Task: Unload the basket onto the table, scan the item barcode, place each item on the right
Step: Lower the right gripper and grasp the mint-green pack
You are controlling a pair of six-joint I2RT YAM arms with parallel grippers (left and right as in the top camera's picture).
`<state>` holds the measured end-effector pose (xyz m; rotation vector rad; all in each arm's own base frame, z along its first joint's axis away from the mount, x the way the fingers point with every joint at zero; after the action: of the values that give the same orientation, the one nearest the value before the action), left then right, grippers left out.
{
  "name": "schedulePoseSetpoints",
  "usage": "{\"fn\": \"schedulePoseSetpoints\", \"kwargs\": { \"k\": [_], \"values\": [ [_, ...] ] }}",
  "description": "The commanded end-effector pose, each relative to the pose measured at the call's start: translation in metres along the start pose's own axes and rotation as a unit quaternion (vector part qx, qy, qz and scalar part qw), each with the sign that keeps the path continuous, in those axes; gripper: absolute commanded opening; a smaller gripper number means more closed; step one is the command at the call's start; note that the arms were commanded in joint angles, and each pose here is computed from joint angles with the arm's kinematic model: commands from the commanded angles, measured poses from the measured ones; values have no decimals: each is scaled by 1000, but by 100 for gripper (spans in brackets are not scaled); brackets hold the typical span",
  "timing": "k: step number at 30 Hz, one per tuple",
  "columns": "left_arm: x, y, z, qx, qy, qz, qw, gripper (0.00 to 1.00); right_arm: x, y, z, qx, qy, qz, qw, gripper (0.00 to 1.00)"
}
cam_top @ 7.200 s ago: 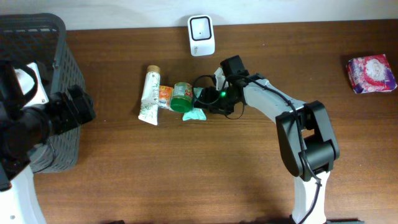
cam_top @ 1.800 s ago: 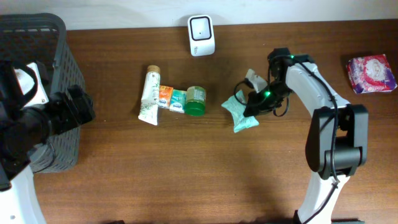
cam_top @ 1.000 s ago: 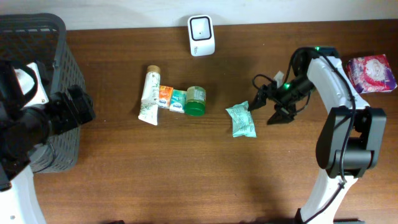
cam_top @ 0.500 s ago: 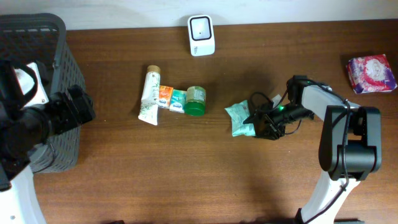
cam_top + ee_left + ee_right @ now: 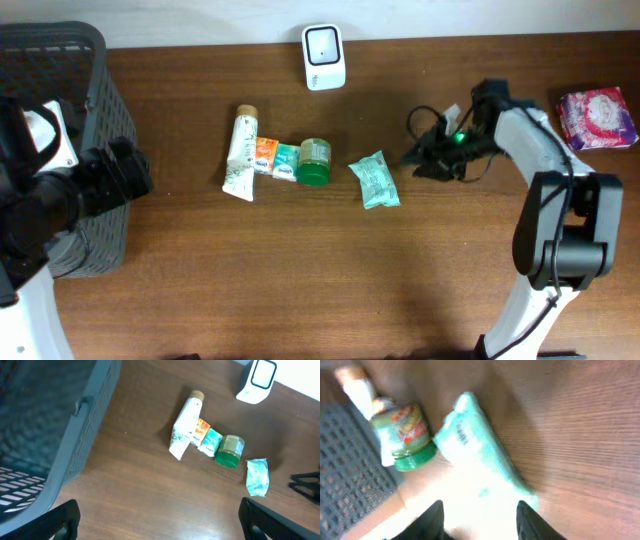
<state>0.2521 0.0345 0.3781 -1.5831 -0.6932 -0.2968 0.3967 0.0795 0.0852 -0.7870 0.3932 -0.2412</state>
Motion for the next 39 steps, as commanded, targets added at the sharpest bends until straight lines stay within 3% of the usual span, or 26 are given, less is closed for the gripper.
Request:
{"fn": "schedulePoseSetpoints", "kwargs": {
  "k": [1, 2, 6, 12, 17, 24, 27, 31, 36, 39],
  "values": [
    [0, 0, 1, 1, -7, 0, 1000, 99, -14, -11, 21, -8, -63, 17, 998, 45],
    [0, 0, 1, 1, -7, 0, 1000, 99, -21, -6, 23, -15, -79, 29, 996, 45],
    [0, 0, 1, 1, -7, 0, 1000, 99, -47, 23, 4, -175, -140, 52, 973, 36],
    [0, 0, 1, 1, -7, 0, 1000, 99, -63, 56, 10, -325, -159, -9, 932, 27],
    [0, 0, 1, 1, -7, 0, 1000, 99, -71, 85, 21, -326, -187, -20, 927, 15],
    [0, 0, 1, 1, -7, 0, 1000, 99, -75, 103, -10, -335, -176, -10, 926, 13],
    [0, 0, 1, 1, -7, 0, 1000, 99, -65, 95, -25, -373, -177, -34, 910, 9],
    [0, 0, 1, 1, -7, 0, 1000, 99, -40, 64, -32, -415, -161, -76, 892, 11],
    [0, 0, 1, 1, -7, 0, 1000, 99, -21, 34, -8, -368, -136, -81, 916, 12],
    [0, 0, 1, 1, -7, 0, 1000, 99, -18, 19, 7, -320, -138, -61, 935, 28]
  ]
}}
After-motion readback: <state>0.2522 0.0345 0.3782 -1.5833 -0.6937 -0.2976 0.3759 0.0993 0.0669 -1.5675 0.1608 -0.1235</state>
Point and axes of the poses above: each gripper's point midway between its finger pads, its own y axis out along the fingers, its own z axis along the line the jaws close on, x = y × z, the point moved 1 cm from there along -y, back along the fingers, and after that the axes turned 7 degrees about y, right-handed, at the moved point
